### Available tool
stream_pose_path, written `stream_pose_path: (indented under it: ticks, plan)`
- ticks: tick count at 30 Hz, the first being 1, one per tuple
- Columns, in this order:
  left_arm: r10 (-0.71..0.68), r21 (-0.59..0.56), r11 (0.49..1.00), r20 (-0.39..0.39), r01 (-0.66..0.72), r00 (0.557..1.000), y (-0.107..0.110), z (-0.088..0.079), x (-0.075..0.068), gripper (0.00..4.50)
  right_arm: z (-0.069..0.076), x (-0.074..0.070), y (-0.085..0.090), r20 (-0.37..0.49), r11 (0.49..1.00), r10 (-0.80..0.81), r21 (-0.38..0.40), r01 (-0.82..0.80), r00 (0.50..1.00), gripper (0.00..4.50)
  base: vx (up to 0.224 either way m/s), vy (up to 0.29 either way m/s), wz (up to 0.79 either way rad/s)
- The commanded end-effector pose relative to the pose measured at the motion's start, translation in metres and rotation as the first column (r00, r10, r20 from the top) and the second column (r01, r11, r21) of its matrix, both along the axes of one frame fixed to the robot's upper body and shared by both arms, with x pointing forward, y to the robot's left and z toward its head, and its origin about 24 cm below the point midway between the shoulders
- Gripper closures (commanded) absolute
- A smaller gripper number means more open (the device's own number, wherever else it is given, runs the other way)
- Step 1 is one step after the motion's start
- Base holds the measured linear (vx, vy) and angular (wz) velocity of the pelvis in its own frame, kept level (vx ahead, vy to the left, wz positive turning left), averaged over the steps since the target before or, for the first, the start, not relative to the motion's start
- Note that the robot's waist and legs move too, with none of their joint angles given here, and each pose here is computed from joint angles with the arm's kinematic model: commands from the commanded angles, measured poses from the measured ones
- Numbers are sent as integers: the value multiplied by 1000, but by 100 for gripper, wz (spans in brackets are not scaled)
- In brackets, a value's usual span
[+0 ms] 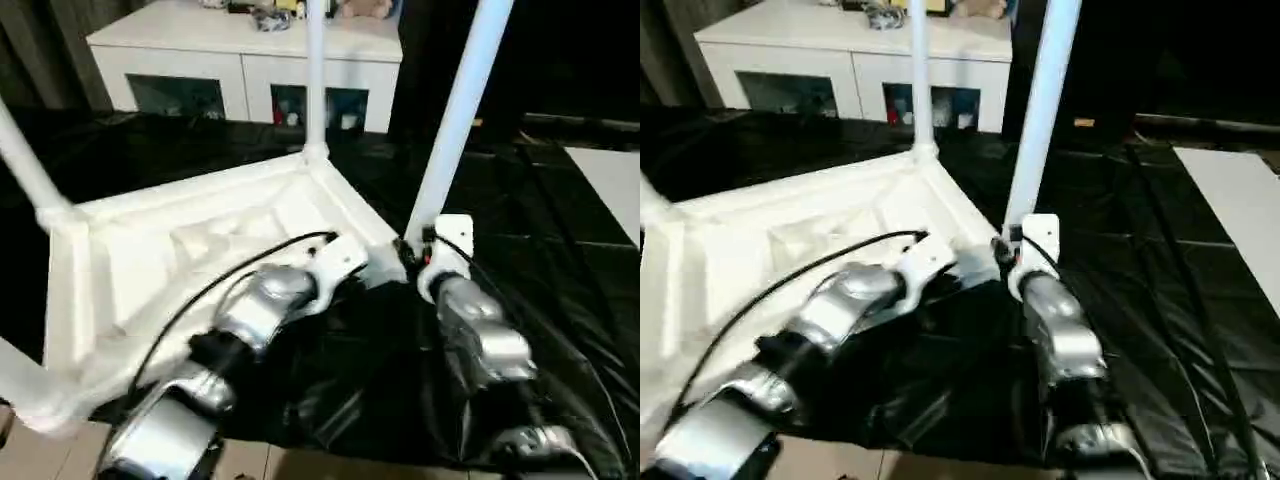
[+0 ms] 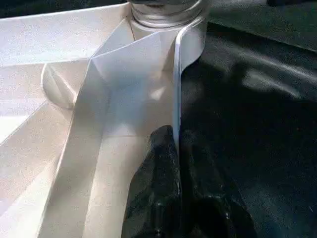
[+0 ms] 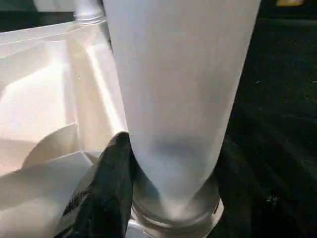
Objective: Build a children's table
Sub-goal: Rotate leg to tighten
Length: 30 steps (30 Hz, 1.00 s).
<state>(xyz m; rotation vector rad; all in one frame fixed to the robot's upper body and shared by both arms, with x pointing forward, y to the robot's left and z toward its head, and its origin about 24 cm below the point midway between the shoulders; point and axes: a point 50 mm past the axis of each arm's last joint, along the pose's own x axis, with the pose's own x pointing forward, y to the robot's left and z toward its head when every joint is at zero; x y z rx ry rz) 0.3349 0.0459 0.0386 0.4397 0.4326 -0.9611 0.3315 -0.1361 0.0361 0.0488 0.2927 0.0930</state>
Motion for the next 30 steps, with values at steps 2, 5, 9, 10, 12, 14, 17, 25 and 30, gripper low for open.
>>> stream_pose_path:
  ticks: [2, 5, 9, 10, 12, 14, 17, 25, 30]
  plan:
    - [206, -18, 978, 149, -206, 967, 27, 19, 23, 450, -20, -9, -1, -70, 1000, 3, -4, -4, 998, 251, 0, 0, 0]
    - [150, -7, 989, 148, -151, 977, 30, 18, 20, 450, -2, -9, -1, 57, 994, 109, 18, -110, 992, 196, 0, 0, 0]
    - [39, 21, 999, 132, -42, 990, 34, 15, 12, 450, 13, -10, -19, 110, 985, 170, -31, -167, 979, 147, 0, 0, 0]
    - [-7, 26, 1000, 140, 3, 990, 34, 16, 9, 450, 15, -12, -23, 108, 977, 213, -48, -209, 971, 147, 0, 0, 0]
    - [-65, 31, 998, 136, 62, 988, 37, 16, 4, 450, 18, -17, -28, 97, 950, 307, -87, -299, 947, 133, 32, -9, 1]
    - [-94, 38, 995, 114, 90, 989, 42, 15, 0, 450, 22, -24, -35, 76, 901, 425, -131, -413, 902, 113, 66, -9, -3]
    - [-344, 19, 939, 54, 344, 937, 48, 17, -24, 450, 29, -53, -45, 22, 695, 712, -166, -700, 702, 113, 0, 0, 0]
    - [-514, -15, 858, -13, 514, 858, 52, 23, -44, 450, 31, -74, -57, -83, 504, 853, -120, -855, 515, 94, 0, 0, 0]
    - [-526, -17, 850, -9, 526, 850, 53, 26, -45, 450, 26, -69, -51, -128, 485, 852, -172, -858, 507, 67, -11, 2, 0]
